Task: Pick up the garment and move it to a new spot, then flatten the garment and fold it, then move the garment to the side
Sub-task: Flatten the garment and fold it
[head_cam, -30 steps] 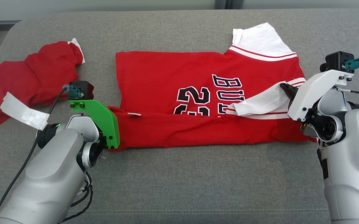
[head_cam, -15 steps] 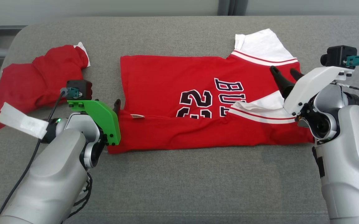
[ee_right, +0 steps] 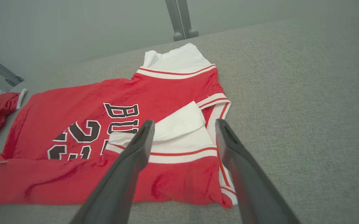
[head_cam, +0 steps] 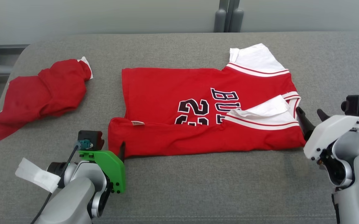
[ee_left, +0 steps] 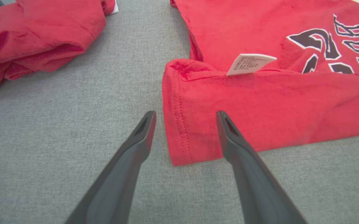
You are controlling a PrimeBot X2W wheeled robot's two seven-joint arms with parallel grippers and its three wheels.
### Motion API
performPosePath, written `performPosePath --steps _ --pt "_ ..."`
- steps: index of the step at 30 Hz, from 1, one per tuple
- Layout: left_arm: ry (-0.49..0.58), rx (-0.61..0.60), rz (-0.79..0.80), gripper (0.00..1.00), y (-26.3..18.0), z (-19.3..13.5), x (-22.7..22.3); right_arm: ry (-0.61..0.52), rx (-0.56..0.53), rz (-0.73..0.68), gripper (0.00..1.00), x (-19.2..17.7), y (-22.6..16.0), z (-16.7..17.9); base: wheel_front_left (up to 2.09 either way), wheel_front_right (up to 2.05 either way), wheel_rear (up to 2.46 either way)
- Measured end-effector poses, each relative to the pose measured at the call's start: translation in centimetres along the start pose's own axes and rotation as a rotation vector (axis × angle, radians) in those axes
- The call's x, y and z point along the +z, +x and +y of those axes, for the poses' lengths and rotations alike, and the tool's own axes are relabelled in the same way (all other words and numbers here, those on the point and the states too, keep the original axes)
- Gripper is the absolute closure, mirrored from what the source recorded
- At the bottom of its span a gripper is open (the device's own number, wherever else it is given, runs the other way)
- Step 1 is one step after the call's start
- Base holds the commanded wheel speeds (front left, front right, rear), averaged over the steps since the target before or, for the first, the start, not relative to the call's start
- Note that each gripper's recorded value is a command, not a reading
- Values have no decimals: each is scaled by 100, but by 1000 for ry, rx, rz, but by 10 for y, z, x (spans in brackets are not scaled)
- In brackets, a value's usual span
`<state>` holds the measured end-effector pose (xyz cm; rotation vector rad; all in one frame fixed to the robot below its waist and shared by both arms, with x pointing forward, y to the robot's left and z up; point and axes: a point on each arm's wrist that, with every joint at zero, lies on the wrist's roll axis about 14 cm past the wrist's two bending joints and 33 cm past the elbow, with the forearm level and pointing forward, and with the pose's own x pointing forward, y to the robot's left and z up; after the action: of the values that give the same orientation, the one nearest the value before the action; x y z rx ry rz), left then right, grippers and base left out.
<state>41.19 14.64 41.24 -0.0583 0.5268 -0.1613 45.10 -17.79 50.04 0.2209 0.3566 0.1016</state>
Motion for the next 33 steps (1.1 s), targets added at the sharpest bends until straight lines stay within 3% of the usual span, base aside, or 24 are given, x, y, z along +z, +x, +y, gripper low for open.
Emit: performPosePath --steps 12,28,29,30,31,32,33 --pt "39 46 60 0 11 6 -27 -27 -118 146 0 -58 -4 -32 0 0 0" --pt "1 18 180 0 20 0 -49 -55 -103 270 0 -88 12 -25 0 0 0" --pt "-1 18 192 4 20 0 -51 -55 -104 275 0 -89 11 -26 0 0 0" --pt "-1 18 192 16 20 0 -51 -55 -104 275 4 -89 11 -26 0 0 0" --pt "-1 18 198 30 20 0 -52 -55 -104 276 18 -89 11 -26 0 0 0" --pt "1 16 206 57 20 -1 -53 -58 -105 284 49 -91 10 -26 0 0 0" --pt "1 15 212 78 21 -1 -54 -59 -104 288 64 -92 10 -26 0 0 0"
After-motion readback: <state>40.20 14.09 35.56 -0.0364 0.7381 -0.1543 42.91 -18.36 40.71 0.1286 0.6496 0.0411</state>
